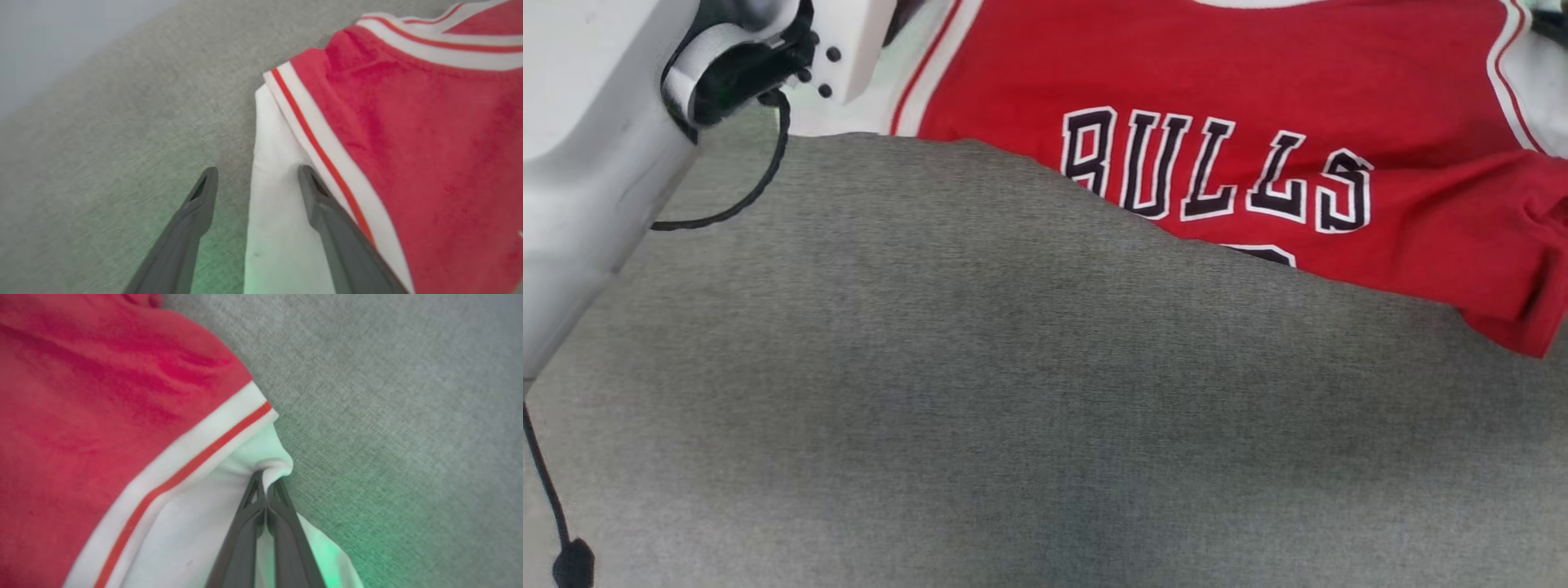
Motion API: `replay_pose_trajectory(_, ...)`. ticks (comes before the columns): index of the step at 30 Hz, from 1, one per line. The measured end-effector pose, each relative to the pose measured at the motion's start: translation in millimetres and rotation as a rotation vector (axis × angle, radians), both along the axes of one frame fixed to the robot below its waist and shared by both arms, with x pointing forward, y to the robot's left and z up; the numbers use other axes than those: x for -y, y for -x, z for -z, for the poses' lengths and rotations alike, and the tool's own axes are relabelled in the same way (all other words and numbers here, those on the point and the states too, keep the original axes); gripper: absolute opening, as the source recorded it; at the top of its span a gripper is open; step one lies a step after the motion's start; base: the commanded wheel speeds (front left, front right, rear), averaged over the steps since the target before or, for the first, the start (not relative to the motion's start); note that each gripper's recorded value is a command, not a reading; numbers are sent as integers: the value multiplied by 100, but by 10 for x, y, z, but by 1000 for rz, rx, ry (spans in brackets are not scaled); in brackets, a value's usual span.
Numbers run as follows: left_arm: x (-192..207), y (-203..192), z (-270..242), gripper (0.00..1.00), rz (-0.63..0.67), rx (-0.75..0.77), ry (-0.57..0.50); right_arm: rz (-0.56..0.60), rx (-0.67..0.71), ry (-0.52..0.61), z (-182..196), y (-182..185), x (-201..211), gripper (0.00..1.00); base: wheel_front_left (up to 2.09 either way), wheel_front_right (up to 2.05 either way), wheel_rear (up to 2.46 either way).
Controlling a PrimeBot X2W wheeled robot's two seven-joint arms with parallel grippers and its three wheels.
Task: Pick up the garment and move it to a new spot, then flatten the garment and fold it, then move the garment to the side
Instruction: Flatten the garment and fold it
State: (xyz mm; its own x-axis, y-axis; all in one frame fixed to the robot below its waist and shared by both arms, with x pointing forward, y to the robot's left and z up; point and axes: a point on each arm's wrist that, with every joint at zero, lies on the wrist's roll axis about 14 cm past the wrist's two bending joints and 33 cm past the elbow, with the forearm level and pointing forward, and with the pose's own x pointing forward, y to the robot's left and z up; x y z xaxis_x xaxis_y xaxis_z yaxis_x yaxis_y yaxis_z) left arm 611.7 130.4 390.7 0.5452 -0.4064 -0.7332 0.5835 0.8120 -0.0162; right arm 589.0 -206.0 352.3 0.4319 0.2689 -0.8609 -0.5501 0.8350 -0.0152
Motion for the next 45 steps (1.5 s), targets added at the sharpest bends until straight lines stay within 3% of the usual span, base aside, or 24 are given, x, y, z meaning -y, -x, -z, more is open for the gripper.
replay_pose_trajectory(4, 71, 37, 154, 98, 14, -90, -13, -4, -1, 0, 23, -3, 8, 0, 0, 0, 0)
replay_pose_trajectory(5, 86, 27, 159, 92, 16, -104, -15, -6, -2, 2, 31, -3, 9, 0, 0, 0, 0)
replay_pose_trajectory(6, 100, 18, 168, 80, 12, -114, -6, -8, -2, 1, 37, -3, 7, 0, 0, 0, 0)
replay_pose_trajectory(7, 108, 15, 180, 54, 13, -120, -4, -10, 0, 2, 38, -7, 7, 0, 0, 0, 0)
replay_pose_trajectory(9, 138, 31, 203, 35, 16, -139, 5, -14, -1, 4, 42, -9, 8, 0, 0, 0, 0)
replay_pose_trajectory(10, 158, 43, 207, 35, 13, -154, 20, -16, 2, 4, 45, -9, 7, 0, 0, 0, 0)
replay_pose_trajectory(11, 173, 65, 216, 8, 10, -172, 31, -19, 3, 5, 40, -13, 2, 0, 0, 0, 0)
replay_pose_trajectory(12, 183, 86, 220, 0, 9, -189, 37, -22, 6, 7, 34, -17, 2, 0, 0, 0, 0)
replay_pose_trajectory(18, 183, 54, 147, 0, 7, -151, 56, -32, 56, -5, -39, -59, -27, 0, 0, 0, 0)
replay_pose_trajectory(25, 320, -93, -451, 0, -41, 45, 240, -5, 237, -67, -536, -189, -27, 0, 0, 0, 0)
replay_pose_trajectory(31, 305, -287, -1136, 0, -117, 251, 416, 54, 467, -129, -1352, -450, 118, 0, 0, 0, 0)
replay_pose_trajectory(38, 151, -727, -1808, 0, -247, 488, 567, 202, 719, -182, -2133, -836, 426, 0, 0, 0, 0)
replay_pose_trajectory(45, 117, -1135, -2965, 0, -358, 816, 824, 373, 1160, -261, -3375, -1229, 742, 0, 0, 0, 0)
